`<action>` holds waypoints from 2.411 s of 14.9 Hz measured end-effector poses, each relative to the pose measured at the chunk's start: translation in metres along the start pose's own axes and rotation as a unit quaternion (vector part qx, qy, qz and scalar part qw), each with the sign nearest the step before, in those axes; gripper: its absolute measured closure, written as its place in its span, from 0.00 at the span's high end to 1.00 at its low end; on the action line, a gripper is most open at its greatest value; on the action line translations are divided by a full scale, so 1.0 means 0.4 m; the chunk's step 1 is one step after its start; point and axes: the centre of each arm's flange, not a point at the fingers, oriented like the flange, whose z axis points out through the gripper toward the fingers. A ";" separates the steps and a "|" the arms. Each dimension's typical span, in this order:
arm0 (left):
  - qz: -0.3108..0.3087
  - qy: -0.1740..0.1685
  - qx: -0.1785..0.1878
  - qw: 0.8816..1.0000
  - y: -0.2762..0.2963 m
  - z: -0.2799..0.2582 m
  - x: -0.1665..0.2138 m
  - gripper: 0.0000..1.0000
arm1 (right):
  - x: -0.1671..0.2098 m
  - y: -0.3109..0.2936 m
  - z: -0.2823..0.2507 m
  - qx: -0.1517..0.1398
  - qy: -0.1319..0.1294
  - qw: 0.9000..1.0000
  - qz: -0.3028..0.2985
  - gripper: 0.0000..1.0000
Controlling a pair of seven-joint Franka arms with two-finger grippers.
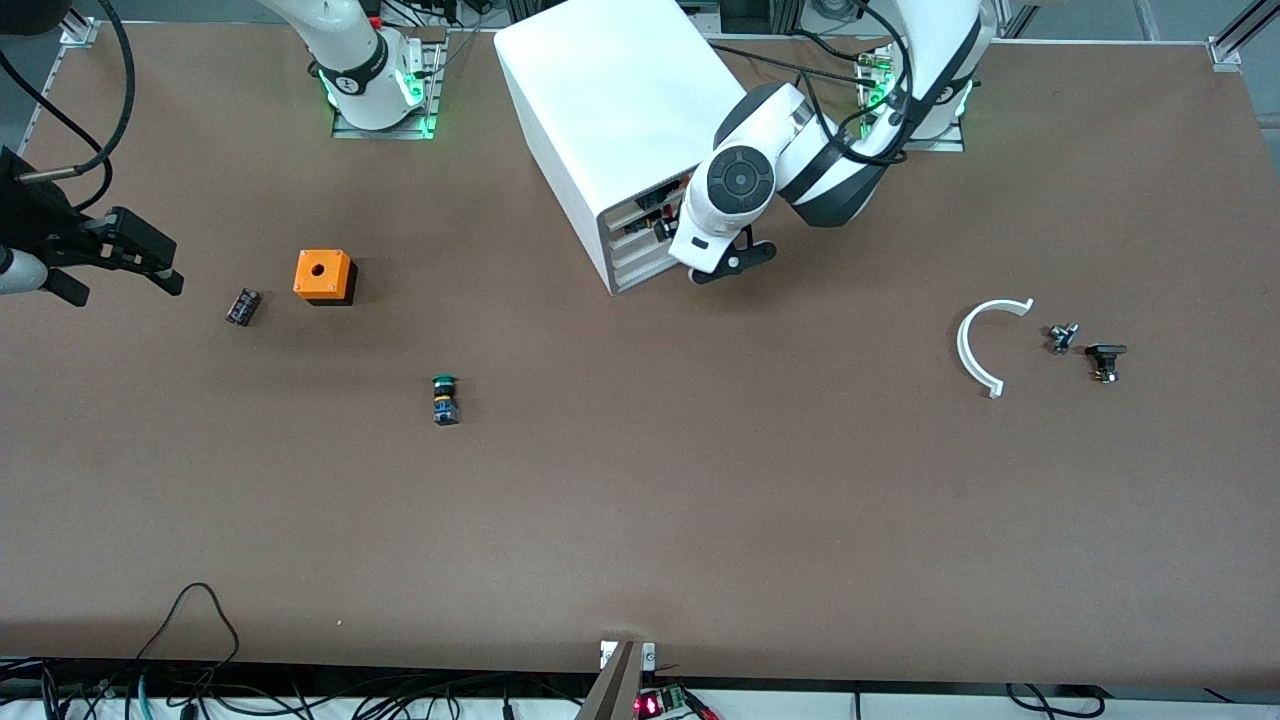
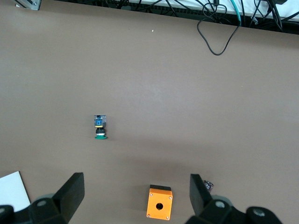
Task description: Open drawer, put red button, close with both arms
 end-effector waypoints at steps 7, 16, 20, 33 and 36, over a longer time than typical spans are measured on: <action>0.117 0.081 0.043 0.989 -0.219 -0.394 0.180 1.00 | 0.000 0.005 -0.002 -0.001 0.001 1.000 0.002 1.00; 0.289 0.172 0.033 0.941 -0.558 -0.764 0.354 1.00 | 0.000 0.005 -0.002 -0.001 0.001 1.000 0.003 1.00; 0.268 0.172 0.011 0.948 -0.690 -0.804 0.418 1.00 | 0.000 0.006 -0.002 -0.001 0.001 1.000 0.003 1.00; 0.239 0.197 -0.014 0.951 -0.820 -0.771 0.316 1.00 | 0.001 0.006 0.000 -0.001 0.000 1.000 0.003 1.00; 0.240 0.195 -0.013 0.951 -0.820 -0.768 0.316 1.00 | 0.001 0.006 0.000 -0.001 0.000 1.000 0.003 1.00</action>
